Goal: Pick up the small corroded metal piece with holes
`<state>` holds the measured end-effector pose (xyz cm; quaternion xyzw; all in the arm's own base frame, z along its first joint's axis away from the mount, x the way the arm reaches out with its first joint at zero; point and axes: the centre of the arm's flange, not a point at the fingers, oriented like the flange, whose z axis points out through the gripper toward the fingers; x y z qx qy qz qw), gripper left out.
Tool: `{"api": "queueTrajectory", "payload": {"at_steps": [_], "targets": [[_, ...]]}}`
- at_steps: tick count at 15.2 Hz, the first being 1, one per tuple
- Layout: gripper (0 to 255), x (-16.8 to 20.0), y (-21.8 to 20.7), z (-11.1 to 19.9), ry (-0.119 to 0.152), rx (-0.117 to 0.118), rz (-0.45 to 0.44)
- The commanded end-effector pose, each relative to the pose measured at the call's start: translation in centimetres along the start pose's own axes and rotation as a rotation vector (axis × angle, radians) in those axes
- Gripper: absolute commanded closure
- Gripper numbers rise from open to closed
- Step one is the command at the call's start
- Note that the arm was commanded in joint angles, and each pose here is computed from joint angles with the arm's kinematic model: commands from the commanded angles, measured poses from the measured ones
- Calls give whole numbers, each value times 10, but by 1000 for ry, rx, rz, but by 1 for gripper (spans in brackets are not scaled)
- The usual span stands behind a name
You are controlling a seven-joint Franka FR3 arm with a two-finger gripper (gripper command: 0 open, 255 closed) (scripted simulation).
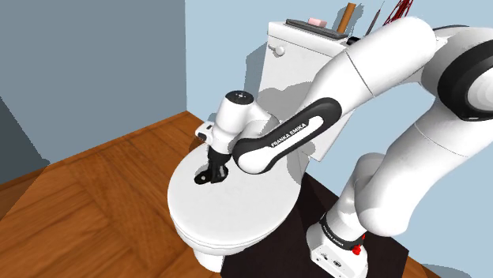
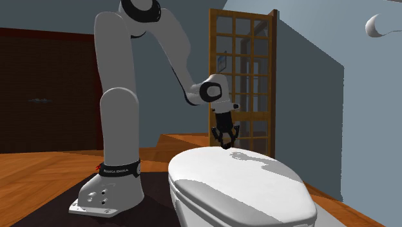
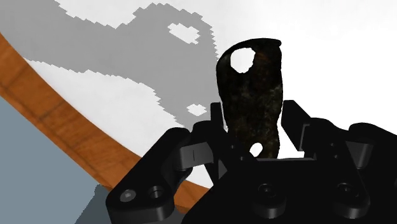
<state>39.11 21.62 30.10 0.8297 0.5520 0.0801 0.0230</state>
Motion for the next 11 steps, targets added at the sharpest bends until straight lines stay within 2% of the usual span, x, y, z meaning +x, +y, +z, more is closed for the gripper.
{"api": "queueTrajectory", "payload": {"at_steps": [1, 9, 11], "targets": [[255, 1, 2, -10, 0, 1, 0], [255, 5, 8, -52, 0, 1, 0], [255, 5, 8, -53, 0, 1, 0]]}}
